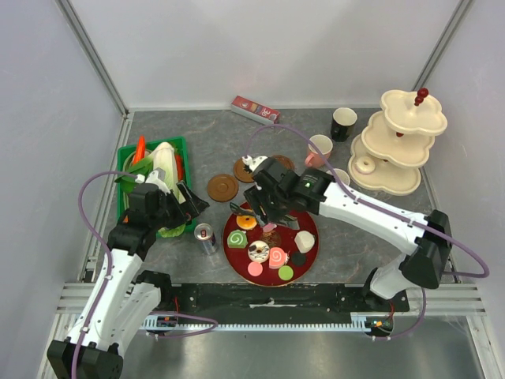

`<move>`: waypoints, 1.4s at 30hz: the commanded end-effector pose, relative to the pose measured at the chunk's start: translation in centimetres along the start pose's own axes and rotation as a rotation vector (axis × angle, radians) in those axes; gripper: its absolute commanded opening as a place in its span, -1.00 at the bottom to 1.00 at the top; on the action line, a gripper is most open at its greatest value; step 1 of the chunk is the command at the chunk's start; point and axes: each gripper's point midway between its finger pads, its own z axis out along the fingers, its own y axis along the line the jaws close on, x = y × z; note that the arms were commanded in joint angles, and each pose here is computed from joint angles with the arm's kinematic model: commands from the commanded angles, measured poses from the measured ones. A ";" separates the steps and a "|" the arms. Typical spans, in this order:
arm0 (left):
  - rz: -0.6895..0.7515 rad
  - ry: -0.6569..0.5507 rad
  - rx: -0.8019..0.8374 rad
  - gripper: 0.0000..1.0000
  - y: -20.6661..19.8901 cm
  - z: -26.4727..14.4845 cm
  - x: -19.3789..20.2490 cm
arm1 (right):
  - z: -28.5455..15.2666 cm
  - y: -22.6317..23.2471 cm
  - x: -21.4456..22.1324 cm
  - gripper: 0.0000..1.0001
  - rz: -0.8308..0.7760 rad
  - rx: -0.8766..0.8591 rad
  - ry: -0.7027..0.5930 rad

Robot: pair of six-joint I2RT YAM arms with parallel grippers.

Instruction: Serve the afternoon tea

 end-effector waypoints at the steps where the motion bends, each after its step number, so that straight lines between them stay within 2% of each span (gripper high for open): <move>1: -0.011 -0.009 0.047 0.98 -1.0 0.0 -0.4 | 0.1 0.0 -1.6 0.40 -0.064 0.084 -0.032; 21: -0.013 -0.006 0.048 0.98 -1.0 0.1 -0.3 | 4.2 0.6 0.0 0.42 -0.185 0.177 0.138; 42: -0.013 -0.009 0.049 0.98 -1.0 0.1 -0.4 | 3.5 1.7 1.4 0.45 -0.262 0.181 0.234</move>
